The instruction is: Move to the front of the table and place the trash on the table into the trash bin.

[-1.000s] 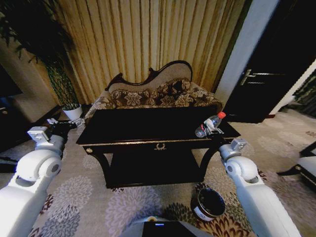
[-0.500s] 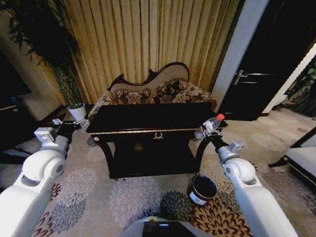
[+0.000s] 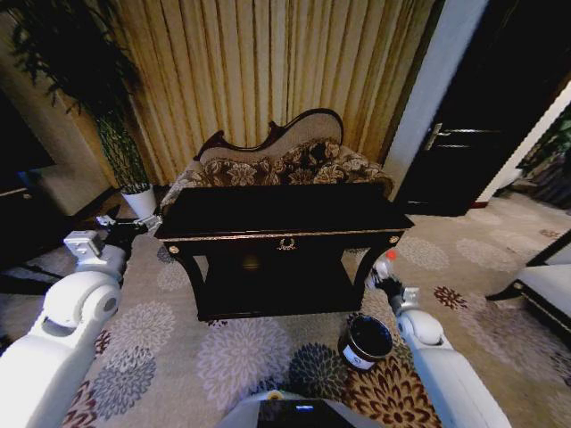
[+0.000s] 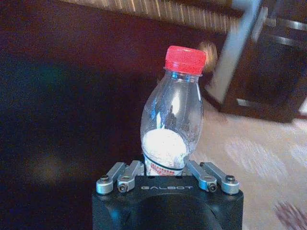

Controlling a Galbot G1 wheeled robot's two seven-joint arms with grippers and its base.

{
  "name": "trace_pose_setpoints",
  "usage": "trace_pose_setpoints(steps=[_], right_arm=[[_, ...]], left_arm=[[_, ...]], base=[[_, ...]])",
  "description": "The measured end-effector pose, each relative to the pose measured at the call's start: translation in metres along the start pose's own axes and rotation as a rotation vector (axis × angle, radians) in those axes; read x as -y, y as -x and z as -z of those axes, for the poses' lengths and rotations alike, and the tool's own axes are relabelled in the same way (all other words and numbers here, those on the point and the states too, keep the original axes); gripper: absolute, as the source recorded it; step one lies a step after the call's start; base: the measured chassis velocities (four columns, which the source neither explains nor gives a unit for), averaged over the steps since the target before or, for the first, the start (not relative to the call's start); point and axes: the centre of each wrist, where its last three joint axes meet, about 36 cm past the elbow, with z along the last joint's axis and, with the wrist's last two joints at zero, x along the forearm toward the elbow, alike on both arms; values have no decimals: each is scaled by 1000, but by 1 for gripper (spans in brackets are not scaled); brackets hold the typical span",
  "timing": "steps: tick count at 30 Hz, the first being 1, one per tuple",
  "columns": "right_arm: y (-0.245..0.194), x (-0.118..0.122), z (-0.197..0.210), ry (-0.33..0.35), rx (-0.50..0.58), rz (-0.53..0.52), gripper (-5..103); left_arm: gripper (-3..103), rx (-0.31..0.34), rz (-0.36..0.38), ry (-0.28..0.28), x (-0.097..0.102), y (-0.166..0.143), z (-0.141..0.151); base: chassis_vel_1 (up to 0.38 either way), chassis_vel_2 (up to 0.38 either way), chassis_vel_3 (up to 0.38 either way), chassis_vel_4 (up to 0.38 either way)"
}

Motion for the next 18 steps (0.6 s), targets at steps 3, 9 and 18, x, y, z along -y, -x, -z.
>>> trace_pose_setpoints(steps=[3, 9, 18], right_arm=[[16, 5, -21, -20, -49, -26, 29], [55, -10, -56, -50, -114, -57, 29], [77, -44, -102, -116, -263, -41, 29]], left_arm=[[100, 1, 2, -2, 0, 0, 0], [100, -1, 6, -8, 1, 0, -5], [100, 20, 5, -3, 1, -1, -2]], base=[[0, 0, 0, 0], [0, 0, 0, 0], [0, 0, 0, 0]])
